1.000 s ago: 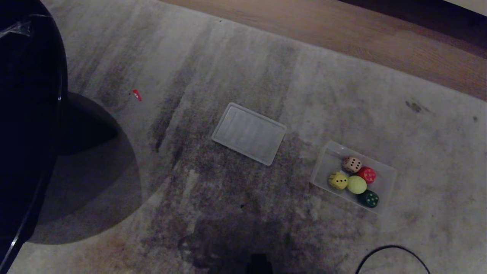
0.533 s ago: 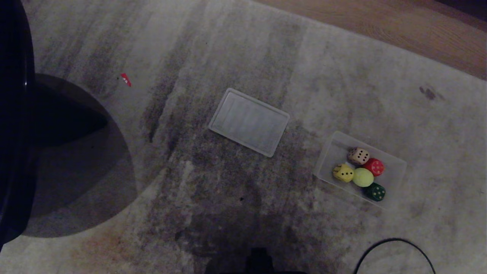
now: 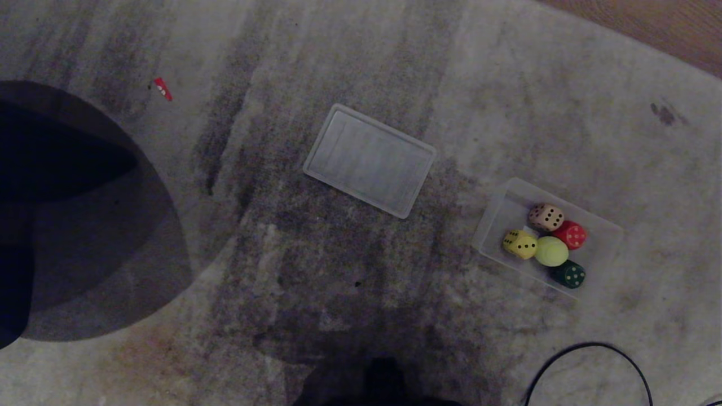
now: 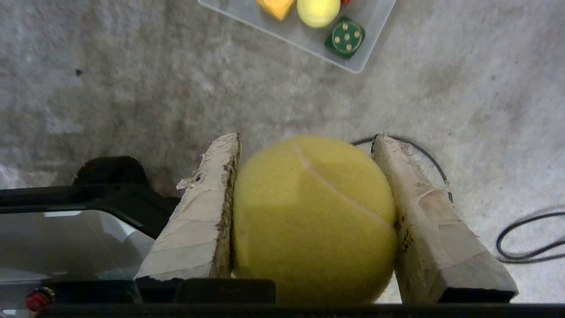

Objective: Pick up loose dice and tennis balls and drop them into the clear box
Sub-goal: Put the ball in the box

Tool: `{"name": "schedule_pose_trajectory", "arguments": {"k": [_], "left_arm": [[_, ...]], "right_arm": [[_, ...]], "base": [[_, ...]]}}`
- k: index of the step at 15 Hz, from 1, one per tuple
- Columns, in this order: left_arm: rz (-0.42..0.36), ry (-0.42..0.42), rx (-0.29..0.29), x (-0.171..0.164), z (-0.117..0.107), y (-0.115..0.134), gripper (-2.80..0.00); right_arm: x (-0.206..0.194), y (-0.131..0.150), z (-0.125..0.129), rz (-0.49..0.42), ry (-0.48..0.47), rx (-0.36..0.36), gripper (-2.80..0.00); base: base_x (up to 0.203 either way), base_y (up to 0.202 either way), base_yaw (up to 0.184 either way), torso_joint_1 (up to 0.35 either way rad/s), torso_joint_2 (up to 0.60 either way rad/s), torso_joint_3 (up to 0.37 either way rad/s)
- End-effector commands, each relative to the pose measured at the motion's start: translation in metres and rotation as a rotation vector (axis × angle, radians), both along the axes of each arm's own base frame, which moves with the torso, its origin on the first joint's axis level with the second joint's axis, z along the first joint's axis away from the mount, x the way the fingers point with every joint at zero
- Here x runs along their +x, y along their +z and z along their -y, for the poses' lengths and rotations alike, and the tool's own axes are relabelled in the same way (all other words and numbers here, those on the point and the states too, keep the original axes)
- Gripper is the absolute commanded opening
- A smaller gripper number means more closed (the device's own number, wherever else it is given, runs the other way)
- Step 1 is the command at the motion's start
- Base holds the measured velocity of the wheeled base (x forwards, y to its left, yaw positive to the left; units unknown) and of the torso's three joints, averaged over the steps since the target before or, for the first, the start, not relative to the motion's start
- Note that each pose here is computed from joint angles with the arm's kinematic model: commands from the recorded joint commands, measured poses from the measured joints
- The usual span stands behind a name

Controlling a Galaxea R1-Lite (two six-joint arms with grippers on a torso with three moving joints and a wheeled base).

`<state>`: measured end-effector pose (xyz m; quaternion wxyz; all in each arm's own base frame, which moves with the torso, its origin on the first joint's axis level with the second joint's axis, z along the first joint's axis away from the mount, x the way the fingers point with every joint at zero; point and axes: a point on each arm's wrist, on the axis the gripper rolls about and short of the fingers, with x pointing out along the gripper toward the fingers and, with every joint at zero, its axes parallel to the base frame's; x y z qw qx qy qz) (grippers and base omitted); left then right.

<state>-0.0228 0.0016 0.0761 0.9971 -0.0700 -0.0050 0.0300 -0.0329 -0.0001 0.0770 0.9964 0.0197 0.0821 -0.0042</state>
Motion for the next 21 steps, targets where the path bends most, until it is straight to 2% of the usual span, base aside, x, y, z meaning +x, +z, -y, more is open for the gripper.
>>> {"name": "schedule_pose_trajectory", "arguments": {"k": [1,12,14,17,21], "left_arm": [[-0.003,0.001,-0.001,0.000,0.000,0.000,-2.80],[-0.003,0.001,0.000,0.000,0.000,0.000,-2.80],[-0.003,0.001,0.000,0.000,0.000,0.000,-2.80],[-0.003,0.001,0.000,0.000,0.000,0.000,-2.80],[-0.001,0.001,0.000,0.000,0.000,0.000,-2.80]], "right_arm": [[0.000,0.000,0.000,-0.001,-0.001,0.000,-2.80],[0.000,0.000,0.000,-0.001,-0.003,0.003,-2.80],[0.000,0.000,0.000,-0.001,-0.015,0.034,-2.80],[0.002,0.018,0.000,-0.013,-0.032,0.051,-2.80],[0.037,0.063,0.000,-0.189,-0.059,0.143,-2.80]], "base": [[0.000,0.000,0.000,0.002,0.00,-0.200],[0.000,0.000,0.000,0.002,0.00,-0.163],[0.000,0.000,0.000,0.000,0.00,-0.013],[0.000,0.000,0.000,0.000,0.00,0.000],[0.000,0.000,0.000,0.000,0.00,0.000]]}}
